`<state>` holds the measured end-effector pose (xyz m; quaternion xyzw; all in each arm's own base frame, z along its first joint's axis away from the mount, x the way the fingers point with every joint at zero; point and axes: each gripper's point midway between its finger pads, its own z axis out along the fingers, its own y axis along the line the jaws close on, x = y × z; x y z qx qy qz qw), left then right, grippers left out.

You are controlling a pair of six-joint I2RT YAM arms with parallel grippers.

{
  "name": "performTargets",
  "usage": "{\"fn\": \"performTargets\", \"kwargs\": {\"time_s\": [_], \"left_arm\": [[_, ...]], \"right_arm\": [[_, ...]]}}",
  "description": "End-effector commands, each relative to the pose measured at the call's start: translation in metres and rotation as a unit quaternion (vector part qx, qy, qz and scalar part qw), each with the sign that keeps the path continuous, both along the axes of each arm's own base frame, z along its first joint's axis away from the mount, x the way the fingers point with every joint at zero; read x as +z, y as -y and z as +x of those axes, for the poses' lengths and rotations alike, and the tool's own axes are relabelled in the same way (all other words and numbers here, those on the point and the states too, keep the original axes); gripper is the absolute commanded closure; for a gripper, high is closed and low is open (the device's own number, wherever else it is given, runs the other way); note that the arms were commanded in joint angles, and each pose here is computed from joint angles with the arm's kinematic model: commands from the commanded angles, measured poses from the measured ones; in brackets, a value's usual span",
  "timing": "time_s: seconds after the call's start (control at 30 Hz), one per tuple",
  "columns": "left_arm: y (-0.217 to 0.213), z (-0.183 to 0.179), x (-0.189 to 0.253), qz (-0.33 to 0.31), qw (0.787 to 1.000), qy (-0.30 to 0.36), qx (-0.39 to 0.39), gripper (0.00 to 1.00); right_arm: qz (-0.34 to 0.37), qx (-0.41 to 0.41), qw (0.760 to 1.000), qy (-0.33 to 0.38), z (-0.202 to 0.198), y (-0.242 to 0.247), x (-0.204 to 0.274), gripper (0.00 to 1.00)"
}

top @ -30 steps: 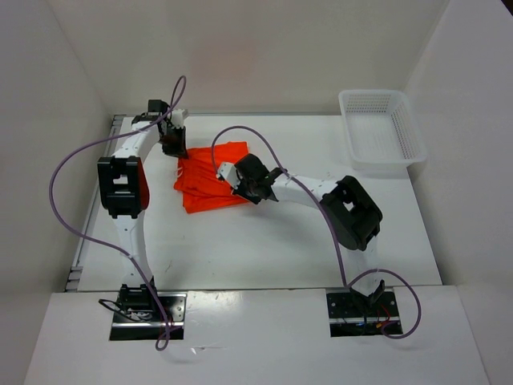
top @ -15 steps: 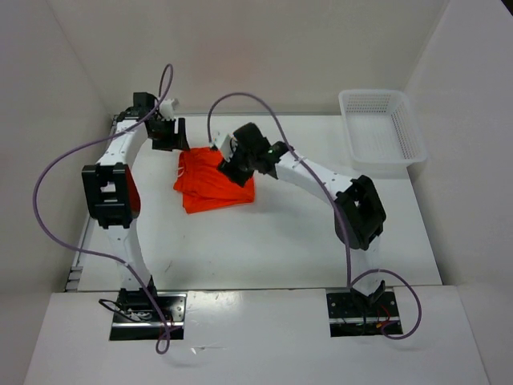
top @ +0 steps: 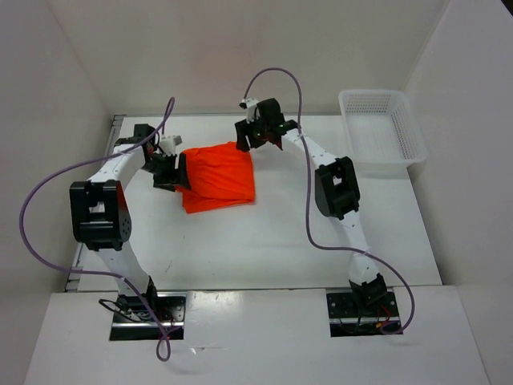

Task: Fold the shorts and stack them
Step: Fold the shorts

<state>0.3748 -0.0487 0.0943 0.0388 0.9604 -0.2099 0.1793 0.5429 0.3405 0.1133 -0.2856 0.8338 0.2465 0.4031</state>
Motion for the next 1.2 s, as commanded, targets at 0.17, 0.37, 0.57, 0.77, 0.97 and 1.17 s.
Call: {"fn": "performTargets", "kwargs": {"time_s": [0.17,0.37,0.57,0.77,0.97,1.17], "left_arm": [[0.001,0.002,-0.017,0.012,1.000,-0.005,-0.005,0.26],[0.003,0.012,-0.025,0.007,1.000,0.003,-0.007,0.25],[0.016,0.016,-0.042,-0.024,0.999,-0.022,-0.022,0.25],[0.019,0.024,-0.038,-0.036,0.999,-0.019,-0.026,0.27],[0.030,0.016,-0.012,-0.066,0.997,-0.012,-0.036,0.27],[0.034,0.015,0.006,-0.092,0.995,0.000,-0.040,0.25]], "right_arm": [[0.048,-0.059,0.997,0.013,0.040,-0.008,0.000,0.32],[0.053,-0.062,0.997,-0.009,0.040,-0.012,-0.022,0.32],[0.051,-0.088,0.995,-0.016,0.051,-0.010,-0.040,0.32],[0.051,-0.104,0.993,-0.024,0.052,-0.008,-0.046,0.32],[0.049,-0.111,0.992,-0.030,0.051,-0.006,-0.051,0.32],[0.047,-0.111,0.992,-0.034,0.050,-0.006,-0.055,0.32]]}}
